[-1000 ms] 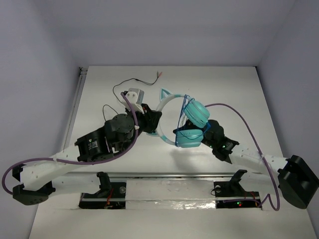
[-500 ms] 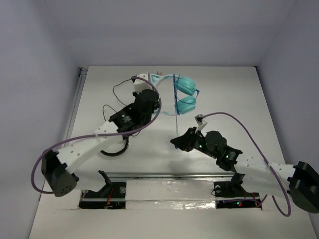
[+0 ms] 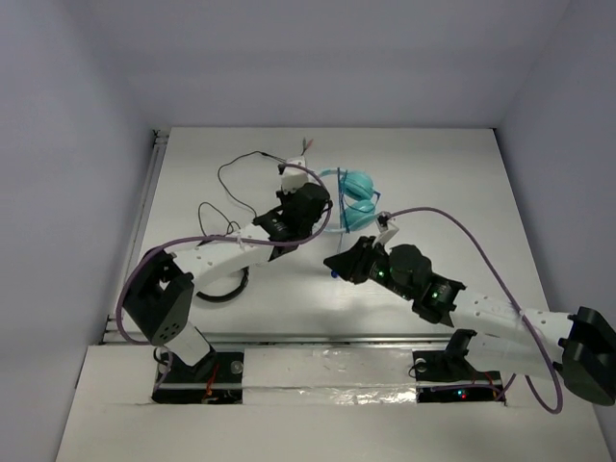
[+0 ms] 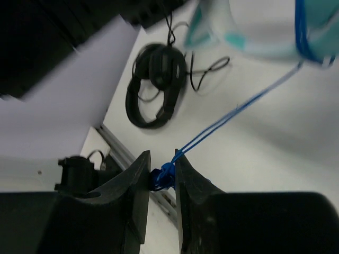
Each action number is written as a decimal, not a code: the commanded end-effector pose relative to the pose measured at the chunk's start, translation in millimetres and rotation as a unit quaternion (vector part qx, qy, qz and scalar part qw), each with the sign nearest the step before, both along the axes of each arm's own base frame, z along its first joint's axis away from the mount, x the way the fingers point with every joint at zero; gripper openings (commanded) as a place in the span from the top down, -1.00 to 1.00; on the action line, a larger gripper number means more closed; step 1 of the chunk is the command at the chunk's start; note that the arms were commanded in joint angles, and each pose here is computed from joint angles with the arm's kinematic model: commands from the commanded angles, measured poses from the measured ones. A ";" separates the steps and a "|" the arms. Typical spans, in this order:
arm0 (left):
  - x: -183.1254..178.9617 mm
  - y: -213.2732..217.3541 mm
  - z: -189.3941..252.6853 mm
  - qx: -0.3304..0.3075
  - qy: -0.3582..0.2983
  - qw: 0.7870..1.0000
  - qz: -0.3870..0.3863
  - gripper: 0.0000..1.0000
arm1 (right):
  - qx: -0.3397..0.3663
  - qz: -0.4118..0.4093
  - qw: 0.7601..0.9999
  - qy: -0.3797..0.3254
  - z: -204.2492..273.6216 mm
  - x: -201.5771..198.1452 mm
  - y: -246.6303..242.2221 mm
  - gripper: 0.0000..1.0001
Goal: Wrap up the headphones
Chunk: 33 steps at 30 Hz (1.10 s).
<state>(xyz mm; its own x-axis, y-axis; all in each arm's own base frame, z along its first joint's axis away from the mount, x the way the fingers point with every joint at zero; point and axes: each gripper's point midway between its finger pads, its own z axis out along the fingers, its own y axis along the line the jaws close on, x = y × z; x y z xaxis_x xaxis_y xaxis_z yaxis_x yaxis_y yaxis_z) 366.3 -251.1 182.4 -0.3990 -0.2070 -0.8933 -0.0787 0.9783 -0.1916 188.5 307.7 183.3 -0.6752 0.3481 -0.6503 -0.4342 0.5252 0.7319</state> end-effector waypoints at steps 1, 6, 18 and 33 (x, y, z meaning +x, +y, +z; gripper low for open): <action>8.4 -6.4 6.4 -0.089 -0.034 0.995 0.017 1.00 | 0.039 -0.056 0.997 -0.038 52.3 22.2 1.6 0.90; -14.2 -0.3 -41.7 -0.097 0.009 0.995 0.013 1.00 | 0.051 -0.164 0.984 -0.051 75.9 63.6 -4.6 0.88; -79.9 -21.8 -74.5 -0.095 0.041 0.994 -0.036 1.00 | 0.063 -0.288 0.955 -0.035 69.7 142.0 -3.4 0.75; -96.3 -29.4 -80.4 -0.100 0.072 0.991 -0.059 1.00 | 0.036 -0.335 0.941 -0.010 45.0 182.0 3.5 -0.09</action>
